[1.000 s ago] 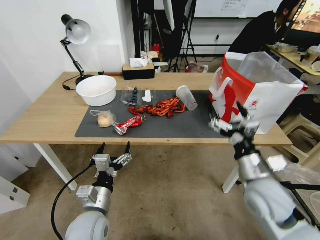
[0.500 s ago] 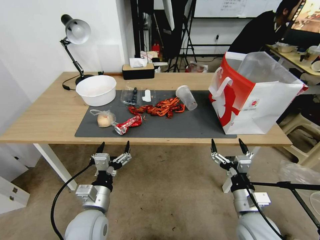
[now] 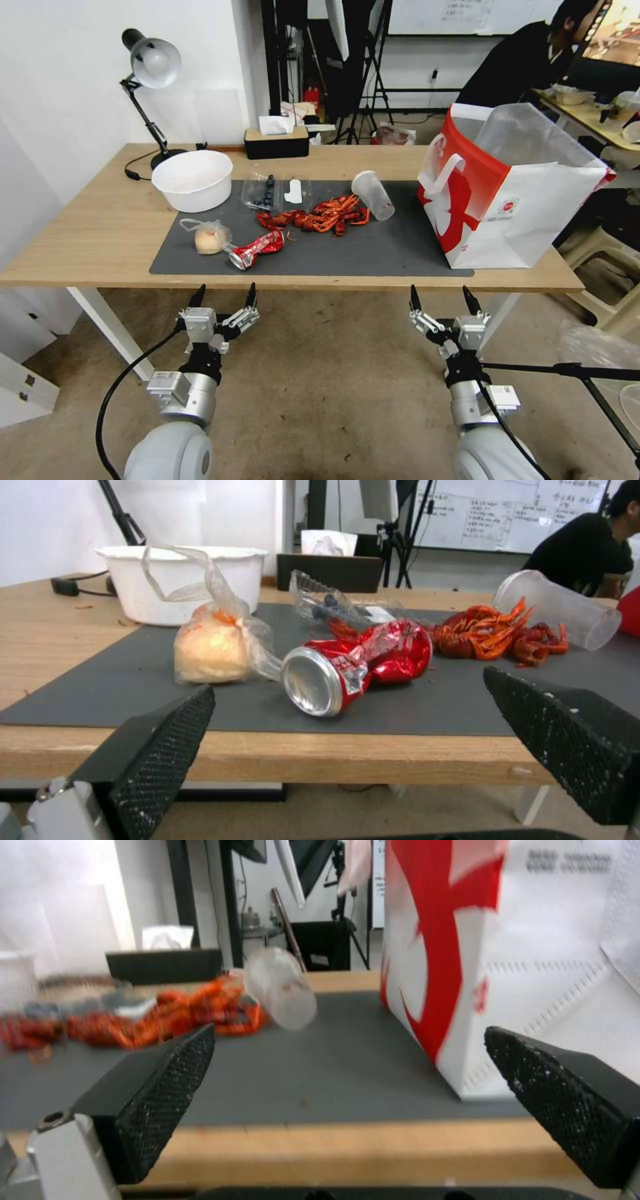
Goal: Pick up the trash from the table and place it into the takeout bag.
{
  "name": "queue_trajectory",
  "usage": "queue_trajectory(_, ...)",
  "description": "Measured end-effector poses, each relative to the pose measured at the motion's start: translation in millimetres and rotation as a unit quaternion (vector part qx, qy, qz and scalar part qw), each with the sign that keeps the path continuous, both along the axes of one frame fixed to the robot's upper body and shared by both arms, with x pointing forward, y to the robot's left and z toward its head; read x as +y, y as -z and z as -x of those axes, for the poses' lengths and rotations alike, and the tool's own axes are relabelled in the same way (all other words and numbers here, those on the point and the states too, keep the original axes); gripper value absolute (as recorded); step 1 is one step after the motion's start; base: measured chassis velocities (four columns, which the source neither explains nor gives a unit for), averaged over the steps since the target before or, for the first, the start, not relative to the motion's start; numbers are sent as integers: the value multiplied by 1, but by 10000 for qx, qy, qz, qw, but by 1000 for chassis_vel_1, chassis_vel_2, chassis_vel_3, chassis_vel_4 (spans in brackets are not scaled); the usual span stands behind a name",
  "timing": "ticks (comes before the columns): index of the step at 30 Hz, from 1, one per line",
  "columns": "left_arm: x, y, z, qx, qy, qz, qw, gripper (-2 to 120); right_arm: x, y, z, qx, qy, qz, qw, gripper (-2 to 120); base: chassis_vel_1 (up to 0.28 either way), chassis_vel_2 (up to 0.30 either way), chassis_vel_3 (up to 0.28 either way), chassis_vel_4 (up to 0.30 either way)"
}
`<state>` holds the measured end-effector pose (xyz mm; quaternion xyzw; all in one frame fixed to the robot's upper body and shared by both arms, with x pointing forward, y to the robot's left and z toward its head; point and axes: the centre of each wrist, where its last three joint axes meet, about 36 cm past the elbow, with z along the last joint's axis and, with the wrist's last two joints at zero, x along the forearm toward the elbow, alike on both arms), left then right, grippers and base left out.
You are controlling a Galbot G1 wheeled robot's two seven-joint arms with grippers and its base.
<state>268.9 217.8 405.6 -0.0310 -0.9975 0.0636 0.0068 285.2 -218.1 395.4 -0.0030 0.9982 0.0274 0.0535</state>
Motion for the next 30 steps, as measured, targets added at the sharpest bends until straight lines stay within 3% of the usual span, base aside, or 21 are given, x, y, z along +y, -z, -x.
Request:
queue_trajectory(9,-1,0,1,3,-16,19,10000,100,0,-39,-37,59,-163,-245,9995,100,0,0,0,0)
queue_trajectory(19,-3,-1,3,7,-38,6,10000,100,15,-65,-136,444,-488,-536,9964,100,0,0,0,0)
queue_trajectory(30,-4,-1,4,13,-81,26,10000,100,29,-67,-206,938,-479,-578,9928,100,0,0,0,0)
